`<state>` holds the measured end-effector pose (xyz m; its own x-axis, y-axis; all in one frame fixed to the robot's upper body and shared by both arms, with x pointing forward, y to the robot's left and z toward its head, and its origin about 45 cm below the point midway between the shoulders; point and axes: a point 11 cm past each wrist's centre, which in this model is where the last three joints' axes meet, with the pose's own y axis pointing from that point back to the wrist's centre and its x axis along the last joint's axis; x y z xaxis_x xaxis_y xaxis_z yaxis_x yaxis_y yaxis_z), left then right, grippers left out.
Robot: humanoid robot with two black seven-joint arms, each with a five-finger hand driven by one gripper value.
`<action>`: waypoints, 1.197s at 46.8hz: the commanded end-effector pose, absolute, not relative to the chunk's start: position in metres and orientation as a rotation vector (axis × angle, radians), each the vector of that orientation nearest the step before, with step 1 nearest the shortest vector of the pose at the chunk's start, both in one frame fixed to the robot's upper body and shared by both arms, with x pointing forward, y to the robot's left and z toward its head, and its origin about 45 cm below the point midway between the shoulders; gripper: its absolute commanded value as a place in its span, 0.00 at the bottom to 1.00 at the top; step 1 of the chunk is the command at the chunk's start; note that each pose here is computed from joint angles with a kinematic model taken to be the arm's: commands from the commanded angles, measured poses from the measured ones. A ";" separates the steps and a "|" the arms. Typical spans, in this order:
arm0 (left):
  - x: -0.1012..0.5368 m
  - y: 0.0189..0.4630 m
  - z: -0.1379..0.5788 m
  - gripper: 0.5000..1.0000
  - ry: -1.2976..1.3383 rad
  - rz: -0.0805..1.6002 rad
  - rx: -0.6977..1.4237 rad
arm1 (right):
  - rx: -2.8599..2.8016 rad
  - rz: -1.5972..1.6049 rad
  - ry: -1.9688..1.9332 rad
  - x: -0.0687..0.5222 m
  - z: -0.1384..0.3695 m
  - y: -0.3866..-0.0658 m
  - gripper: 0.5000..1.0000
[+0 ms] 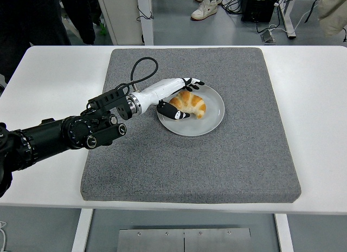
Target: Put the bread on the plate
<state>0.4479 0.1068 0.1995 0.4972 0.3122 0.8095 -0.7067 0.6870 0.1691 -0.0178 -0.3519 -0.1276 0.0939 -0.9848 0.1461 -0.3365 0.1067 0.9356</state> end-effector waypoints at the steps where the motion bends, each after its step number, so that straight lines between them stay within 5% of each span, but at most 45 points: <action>1: 0.448 0.107 0.200 0.74 -0.840 0.653 0.529 | 1.402 -0.848 -1.416 -0.018 -0.128 -0.352 1.00; 11: 0.453 0.108 0.205 0.91 -0.782 0.703 0.508 | 1.402 -0.848 -1.416 -0.018 -0.128 -0.352 1.00; 40: 0.484 0.112 0.268 0.93 -0.650 0.938 0.303 | 1.404 -0.849 -1.416 -0.018 -0.128 -0.351 1.00; 56: 0.507 0.147 0.301 0.93 -0.337 1.151 0.125 | 1.404 -0.849 -1.416 -0.018 -0.128 -0.351 1.00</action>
<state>0.5043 0.1388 0.2975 0.3665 0.8503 0.3777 -0.9037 0.4219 -0.0729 -0.0179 -0.3513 -0.1277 0.0937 -0.9851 0.1444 -0.3363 0.1052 0.9358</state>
